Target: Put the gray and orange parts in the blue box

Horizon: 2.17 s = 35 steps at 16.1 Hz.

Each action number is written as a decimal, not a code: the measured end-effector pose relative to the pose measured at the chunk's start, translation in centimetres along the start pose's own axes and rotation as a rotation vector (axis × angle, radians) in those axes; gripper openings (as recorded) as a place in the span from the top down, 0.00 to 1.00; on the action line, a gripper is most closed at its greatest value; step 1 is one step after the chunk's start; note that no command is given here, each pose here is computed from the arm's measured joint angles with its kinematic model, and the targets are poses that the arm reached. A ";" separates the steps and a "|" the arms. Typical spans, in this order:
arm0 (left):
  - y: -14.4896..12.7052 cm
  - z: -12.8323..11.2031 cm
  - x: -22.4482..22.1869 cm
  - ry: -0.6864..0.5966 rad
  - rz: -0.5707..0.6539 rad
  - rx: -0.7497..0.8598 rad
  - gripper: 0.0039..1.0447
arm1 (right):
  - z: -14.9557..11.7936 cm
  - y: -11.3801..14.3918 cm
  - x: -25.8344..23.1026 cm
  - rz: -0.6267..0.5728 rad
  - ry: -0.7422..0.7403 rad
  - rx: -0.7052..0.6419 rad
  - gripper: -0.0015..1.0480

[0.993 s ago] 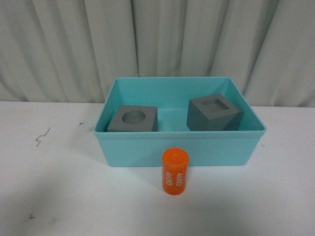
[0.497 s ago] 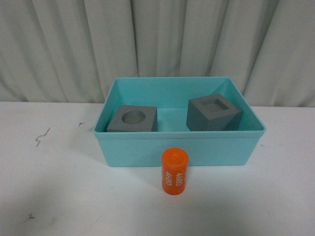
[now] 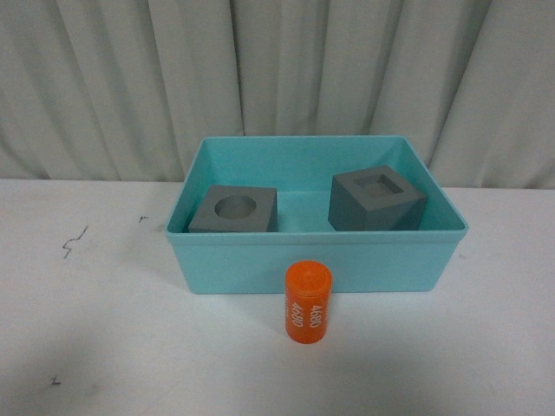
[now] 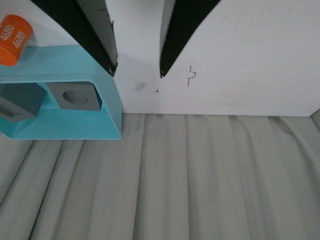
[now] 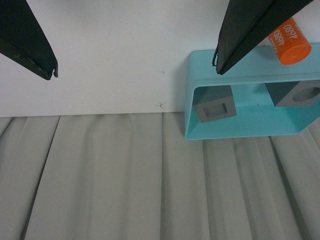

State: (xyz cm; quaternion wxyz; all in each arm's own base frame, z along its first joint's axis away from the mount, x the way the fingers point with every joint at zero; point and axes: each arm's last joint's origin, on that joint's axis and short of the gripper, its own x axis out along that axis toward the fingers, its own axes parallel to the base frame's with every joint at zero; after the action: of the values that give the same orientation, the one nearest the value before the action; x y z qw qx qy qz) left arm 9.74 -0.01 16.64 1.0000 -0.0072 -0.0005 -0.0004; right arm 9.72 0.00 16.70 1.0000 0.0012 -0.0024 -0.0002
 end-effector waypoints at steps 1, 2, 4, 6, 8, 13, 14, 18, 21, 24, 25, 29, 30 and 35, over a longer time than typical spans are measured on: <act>0.0 0.0 0.0 0.000 0.000 0.000 0.64 | 0.0 0.0 0.0 0.000 0.000 0.000 0.06; 0.0 0.0 0.0 0.000 0.000 0.000 0.57 | 0.0 0.0 0.0 0.000 0.000 0.000 0.06; 0.0 0.0 0.0 0.000 0.000 0.000 0.39 | 0.0 0.0 0.0 0.000 0.000 0.000 0.06; 0.0 0.0 0.0 0.000 0.000 0.000 0.22 | 0.0 0.0 0.0 0.000 0.000 0.000 0.06; 0.0 0.0 0.0 0.000 0.000 0.000 0.04 | -0.1 0.2 0.4 0.095 0.090 0.052 0.06; 0.0 0.0 0.0 0.000 0.000 0.000 0.06 | 6.6 3.3 7.6 0.275 0.054 0.233 0.06; 0.0 0.0 0.0 0.000 0.000 0.000 0.06 | 6.5 5.1 11.8 0.294 0.208 0.274 0.06; 0.0 0.0 0.0 0.000 0.000 0.000 0.06 | 3.1 10.5 19.3 0.340 0.605 0.239 0.06; 0.0 0.0 0.0 0.000 0.000 0.000 0.06 | 0.2 13.0 21.1 0.397 0.803 0.175 0.06; 0.0 0.0 0.0 0.000 0.000 0.000 0.06 | -1.7 15.2 21.4 0.459 0.882 0.045 0.06; 0.0 0.0 0.0 0.000 0.000 0.000 0.06 | -1.9 15.8 21.8 0.466 0.887 0.019 0.06; 0.0 0.0 0.0 0.000 0.000 0.000 0.06 | -3.5 17.2 23.1 0.487 0.946 -0.017 0.06; 0.0 0.0 0.0 0.000 0.000 0.000 0.06 | -3.6 17.6 23.4 0.491 0.948 -0.019 0.06; 0.0 0.0 0.0 0.000 0.000 0.000 0.06 | -4.6 18.6 24.8 0.493 0.982 -0.029 0.06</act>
State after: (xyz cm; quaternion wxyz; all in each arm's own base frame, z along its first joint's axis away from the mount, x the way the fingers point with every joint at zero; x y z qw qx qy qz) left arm 9.74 -0.01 16.64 1.0000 -0.0070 -0.0005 -0.0004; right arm 34.54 18.60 12.30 0.8539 -0.0131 0.4642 0.2349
